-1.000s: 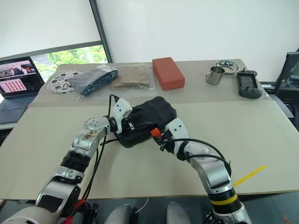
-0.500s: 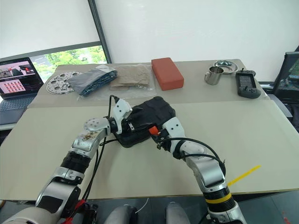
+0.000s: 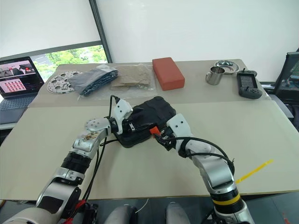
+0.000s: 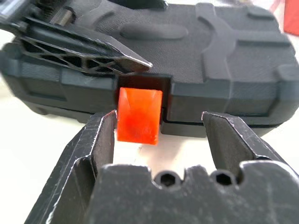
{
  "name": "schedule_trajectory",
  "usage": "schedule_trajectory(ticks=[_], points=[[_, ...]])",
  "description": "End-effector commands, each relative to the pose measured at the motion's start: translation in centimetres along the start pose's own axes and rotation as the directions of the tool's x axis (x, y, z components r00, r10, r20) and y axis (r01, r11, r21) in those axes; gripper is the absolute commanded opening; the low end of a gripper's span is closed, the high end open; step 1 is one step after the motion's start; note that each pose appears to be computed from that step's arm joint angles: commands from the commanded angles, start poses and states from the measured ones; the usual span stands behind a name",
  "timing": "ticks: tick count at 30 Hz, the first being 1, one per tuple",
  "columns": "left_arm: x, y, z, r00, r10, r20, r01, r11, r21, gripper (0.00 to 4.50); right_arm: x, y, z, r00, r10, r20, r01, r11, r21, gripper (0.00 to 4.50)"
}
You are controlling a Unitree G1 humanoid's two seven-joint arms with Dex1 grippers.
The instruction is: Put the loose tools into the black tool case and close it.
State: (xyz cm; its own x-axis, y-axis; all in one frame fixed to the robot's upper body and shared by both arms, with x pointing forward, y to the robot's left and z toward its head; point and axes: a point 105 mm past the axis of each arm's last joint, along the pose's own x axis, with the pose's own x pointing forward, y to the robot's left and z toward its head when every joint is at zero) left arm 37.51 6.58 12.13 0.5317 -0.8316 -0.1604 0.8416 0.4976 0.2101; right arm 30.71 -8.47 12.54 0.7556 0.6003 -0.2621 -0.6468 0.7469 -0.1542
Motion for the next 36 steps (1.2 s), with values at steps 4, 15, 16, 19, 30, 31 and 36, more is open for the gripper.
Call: schedule_trajectory(ticks=[4,15,16,19,30,31,36], points=[[0.1,-1.0,-3.1,0.995,-0.028,-0.097,0.024,0.999,-0.048,4.5,-0.1,0.8,0.7,1.0,0.009,0.025,-0.009,1.0,0.001,1.91],[-0.3,-0.7,-3.2,0.995,-0.016,-0.101,0.011,0.999,-0.047,4.5,0.8,0.8,0.1,1.0,0.005,0.01,-0.005,1.0,-0.001,1.65],[-0.3,-0.8,-3.2,0.995,-0.015,-0.102,0.01,0.999,-0.047,4.5,0.9,0.7,0.0,1.0,0.002,0.009,-0.002,1.0,-0.003,1.65],[-0.4,-0.8,-3.2,0.995,-0.013,-0.102,0.008,0.999,-0.048,4.5,1.1,0.5,0.0,1.0,-0.002,0.009,0.002,1.0,-0.007,1.65],[-0.5,-0.8,-3.3,0.994,-0.014,-0.105,0.009,0.999,-0.045,4.5,2.2,0.5,0.4,1.0,-0.001,0.029,0.002,1.0,-0.027,1.65],[-0.4,-0.8,-3.3,0.994,-0.015,-0.105,0.01,0.999,-0.045,4.5,2.3,0.5,0.5,0.999,-0.001,0.032,0.002,1.0,-0.027,1.65],[-0.4,-0.8,-3.3,0.994,-0.016,-0.106,0.011,0.999,-0.044,4.5,2.9,0.6,0.6,0.999,-0.001,0.037,0.002,1.0,-0.028,1.65]])
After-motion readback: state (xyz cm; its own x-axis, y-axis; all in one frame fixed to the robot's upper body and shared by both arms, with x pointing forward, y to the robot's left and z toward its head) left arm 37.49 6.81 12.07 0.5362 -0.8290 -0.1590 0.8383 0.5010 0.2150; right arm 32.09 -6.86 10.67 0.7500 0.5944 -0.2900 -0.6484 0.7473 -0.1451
